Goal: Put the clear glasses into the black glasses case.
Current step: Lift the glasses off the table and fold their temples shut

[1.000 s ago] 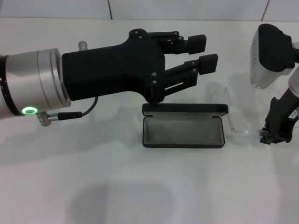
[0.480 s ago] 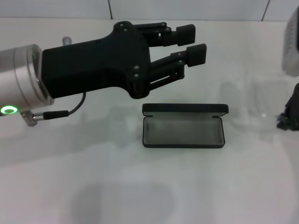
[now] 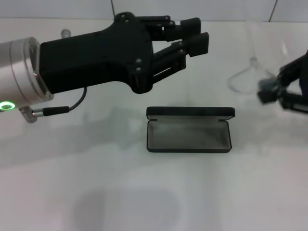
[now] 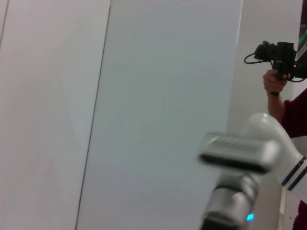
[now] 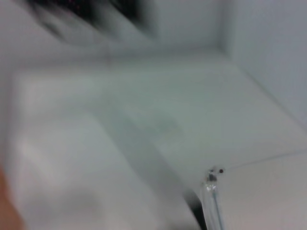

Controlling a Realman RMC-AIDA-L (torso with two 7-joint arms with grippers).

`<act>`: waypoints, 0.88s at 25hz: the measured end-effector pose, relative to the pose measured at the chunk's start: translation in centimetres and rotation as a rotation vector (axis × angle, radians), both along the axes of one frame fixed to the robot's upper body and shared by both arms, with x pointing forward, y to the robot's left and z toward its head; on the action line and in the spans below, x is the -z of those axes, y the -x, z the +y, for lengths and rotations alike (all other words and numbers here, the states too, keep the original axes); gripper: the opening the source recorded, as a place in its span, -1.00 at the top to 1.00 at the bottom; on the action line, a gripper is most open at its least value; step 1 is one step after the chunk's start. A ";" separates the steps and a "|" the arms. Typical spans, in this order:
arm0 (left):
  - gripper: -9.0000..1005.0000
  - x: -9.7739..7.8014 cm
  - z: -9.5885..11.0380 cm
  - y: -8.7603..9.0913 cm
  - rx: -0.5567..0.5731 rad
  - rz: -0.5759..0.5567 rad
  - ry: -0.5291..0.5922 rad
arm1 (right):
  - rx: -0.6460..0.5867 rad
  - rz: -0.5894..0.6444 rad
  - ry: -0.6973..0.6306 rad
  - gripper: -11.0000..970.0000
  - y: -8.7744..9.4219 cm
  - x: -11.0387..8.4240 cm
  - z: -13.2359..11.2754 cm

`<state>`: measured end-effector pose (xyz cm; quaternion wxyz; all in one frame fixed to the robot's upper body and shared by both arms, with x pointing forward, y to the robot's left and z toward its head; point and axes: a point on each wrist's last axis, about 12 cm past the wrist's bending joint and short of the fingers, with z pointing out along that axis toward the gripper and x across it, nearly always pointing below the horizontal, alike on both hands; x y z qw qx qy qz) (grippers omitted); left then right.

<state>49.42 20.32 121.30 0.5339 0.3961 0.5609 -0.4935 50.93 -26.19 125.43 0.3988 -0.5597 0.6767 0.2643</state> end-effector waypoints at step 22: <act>0.81 -0.7 -1.2 0.2 0.122 -0.061 0.029 | -0.424 0.088 -0.400 0.73 -0.7 4.4 4.4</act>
